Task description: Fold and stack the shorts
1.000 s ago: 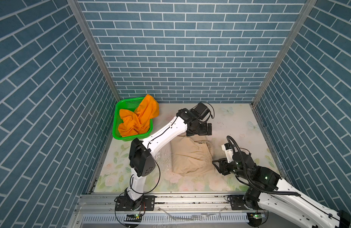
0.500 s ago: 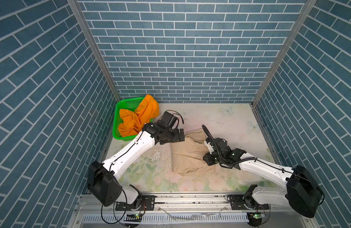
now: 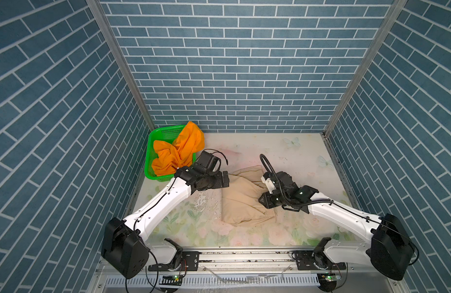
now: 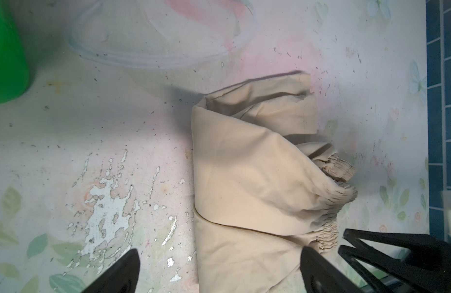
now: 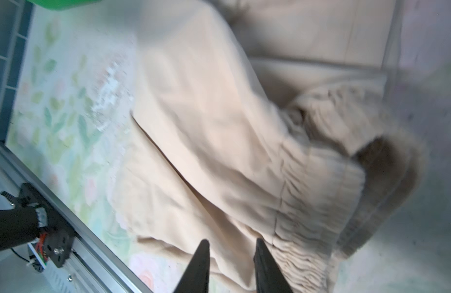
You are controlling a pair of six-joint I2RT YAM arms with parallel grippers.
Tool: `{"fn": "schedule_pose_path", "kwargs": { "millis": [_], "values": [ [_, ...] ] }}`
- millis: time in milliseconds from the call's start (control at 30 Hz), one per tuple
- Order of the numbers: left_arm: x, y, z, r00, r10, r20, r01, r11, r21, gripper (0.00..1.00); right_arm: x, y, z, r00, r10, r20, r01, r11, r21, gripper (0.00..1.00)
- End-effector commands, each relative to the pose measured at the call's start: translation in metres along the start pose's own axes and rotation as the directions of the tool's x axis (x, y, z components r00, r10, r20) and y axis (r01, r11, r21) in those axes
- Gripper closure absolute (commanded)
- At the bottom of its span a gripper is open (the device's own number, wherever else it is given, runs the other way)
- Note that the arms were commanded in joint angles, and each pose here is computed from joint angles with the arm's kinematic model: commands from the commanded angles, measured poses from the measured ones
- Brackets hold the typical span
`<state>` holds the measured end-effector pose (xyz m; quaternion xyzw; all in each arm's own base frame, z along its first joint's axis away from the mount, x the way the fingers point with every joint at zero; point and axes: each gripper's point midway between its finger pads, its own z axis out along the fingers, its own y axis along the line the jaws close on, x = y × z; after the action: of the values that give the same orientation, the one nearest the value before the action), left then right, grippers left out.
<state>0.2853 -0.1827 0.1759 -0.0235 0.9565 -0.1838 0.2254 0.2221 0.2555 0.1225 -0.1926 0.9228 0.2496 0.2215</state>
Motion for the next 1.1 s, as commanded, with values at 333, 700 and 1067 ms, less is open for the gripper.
{"fn": "schedule_pose_path", "kwargs": {
  "millis": [333,700,1067],
  "values": [
    [0.004,0.02,-0.011,1.0,0.01,0.022,-0.01,1.0,-0.016,0.0,-0.037,-0.072,0.093,0.996,0.085,-0.037,-0.087,0.994,-0.071,0.83],
    [-0.006,0.038,-0.049,0.993,-0.033,0.111,0.033,0.999,-0.001,0.0,-0.057,-0.035,0.032,0.977,-0.214,-0.023,0.214,0.977,0.01,0.48],
    [-0.005,0.059,-0.088,0.988,-0.039,0.149,0.045,0.998,-0.036,0.0,0.034,0.057,0.029,0.698,-0.689,-0.196,0.677,0.724,-0.134,0.2]
  ]
}}
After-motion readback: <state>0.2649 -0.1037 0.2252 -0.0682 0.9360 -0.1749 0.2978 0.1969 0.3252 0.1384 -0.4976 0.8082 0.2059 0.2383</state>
